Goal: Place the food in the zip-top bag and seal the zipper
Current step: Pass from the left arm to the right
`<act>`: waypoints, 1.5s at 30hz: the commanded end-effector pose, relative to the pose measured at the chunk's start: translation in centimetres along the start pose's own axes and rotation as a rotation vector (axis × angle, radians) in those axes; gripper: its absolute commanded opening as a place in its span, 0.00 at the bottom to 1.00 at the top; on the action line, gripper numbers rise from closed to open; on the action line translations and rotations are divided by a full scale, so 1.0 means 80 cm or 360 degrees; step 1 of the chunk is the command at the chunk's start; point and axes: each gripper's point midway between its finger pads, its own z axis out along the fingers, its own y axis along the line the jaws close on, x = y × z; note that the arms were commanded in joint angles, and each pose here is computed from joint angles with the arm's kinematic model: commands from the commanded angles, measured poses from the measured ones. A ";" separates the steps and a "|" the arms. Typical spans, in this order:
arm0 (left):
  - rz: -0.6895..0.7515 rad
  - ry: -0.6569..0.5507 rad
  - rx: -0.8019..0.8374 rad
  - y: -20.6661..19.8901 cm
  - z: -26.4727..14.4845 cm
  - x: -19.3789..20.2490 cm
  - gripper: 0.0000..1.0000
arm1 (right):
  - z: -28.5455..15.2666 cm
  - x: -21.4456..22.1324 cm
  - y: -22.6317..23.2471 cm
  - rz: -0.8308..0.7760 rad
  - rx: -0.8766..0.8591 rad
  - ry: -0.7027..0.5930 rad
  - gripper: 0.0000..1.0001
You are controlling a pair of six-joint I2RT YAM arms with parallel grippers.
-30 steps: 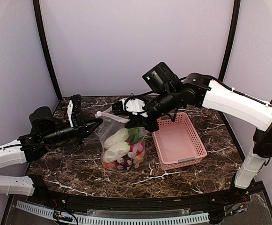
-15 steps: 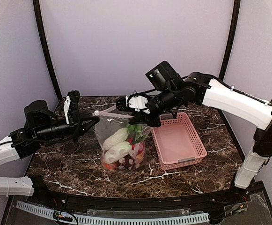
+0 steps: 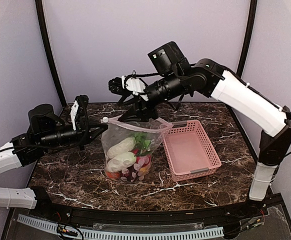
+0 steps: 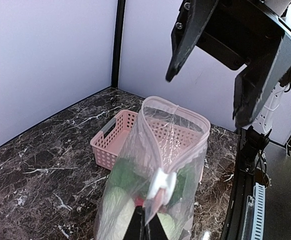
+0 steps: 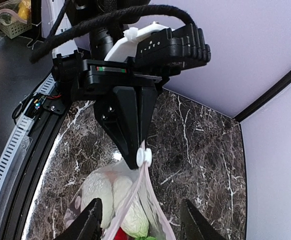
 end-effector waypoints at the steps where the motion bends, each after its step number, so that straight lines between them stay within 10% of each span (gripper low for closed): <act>1: 0.0033 -0.0052 0.0043 -0.010 -0.002 -0.020 0.01 | 0.042 -0.001 0.016 0.0033 -0.0112 0.0015 0.51; 30: 0.0075 -0.0045 0.0081 -0.022 -0.005 -0.021 0.01 | 0.065 -0.018 -0.002 0.0089 -0.0026 -0.0052 0.00; 36: 0.0115 -0.0055 0.0111 -0.027 -0.003 -0.026 0.24 | 0.062 -0.020 0.004 0.0088 -0.0051 -0.0060 0.00; 45: 0.0145 -0.0032 0.0167 -0.031 0.012 -0.030 0.03 | 0.062 -0.019 0.005 0.0093 -0.0052 -0.0054 0.00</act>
